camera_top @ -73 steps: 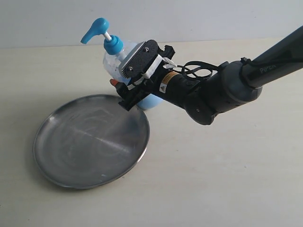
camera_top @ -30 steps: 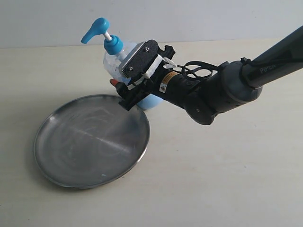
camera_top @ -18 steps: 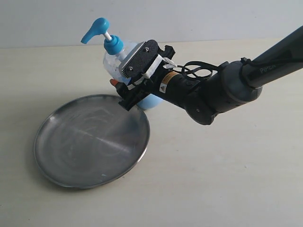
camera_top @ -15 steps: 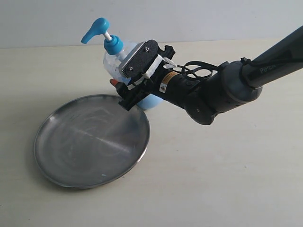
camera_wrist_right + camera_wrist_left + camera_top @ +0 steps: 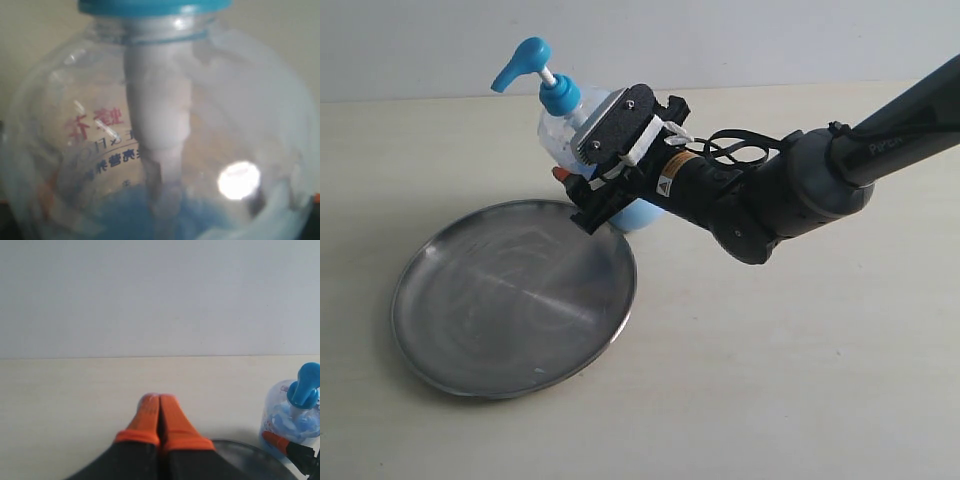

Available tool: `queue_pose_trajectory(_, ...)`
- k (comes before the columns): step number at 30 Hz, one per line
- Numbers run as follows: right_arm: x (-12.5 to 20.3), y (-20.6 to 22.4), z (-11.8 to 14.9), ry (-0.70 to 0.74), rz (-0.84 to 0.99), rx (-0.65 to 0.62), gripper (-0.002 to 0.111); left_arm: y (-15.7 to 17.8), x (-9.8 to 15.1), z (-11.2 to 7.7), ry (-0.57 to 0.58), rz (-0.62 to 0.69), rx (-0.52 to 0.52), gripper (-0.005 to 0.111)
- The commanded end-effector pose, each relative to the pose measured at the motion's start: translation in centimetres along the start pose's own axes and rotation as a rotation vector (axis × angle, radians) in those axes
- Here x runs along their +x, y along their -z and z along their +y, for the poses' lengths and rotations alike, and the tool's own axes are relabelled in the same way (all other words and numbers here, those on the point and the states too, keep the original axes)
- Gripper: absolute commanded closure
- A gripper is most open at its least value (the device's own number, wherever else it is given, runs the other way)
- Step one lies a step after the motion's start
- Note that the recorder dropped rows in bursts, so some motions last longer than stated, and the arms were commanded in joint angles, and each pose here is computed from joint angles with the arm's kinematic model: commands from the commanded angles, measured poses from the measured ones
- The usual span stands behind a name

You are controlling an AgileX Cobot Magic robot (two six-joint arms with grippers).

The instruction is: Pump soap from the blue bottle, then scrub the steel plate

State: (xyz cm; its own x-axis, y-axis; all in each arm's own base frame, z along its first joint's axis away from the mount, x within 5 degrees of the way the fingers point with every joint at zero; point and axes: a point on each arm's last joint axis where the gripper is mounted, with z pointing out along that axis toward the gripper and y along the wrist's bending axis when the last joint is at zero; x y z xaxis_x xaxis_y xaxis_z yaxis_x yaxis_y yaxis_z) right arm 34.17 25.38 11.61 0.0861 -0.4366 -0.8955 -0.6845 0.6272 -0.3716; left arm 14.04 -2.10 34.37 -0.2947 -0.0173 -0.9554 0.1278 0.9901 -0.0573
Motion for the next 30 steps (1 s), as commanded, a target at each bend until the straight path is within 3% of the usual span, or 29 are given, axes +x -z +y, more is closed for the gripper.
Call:
queue_pose_trajectory(1, -1.5, 0.0, -0.5, 0.012, -0.078, 0.021, 0.108, -0.9, -0.2, 0.0, 0.0, 0.007, 0.0, 0.107)
queue_pose_trajectory(15, -1.5, 0.0, -0.5, 0.012, -0.078, 0.021, 0.108, -7.6, 2.6, -0.5, 0.012, 0.359, 0.038, 0.107)
queue_pose_trajectory(30, -1.5, 0.0, -0.5, 0.012, -0.078, 0.021, 0.108, -13.1, -3.1, -3.8, 0.037, 0.462, 0.371, 0.107)
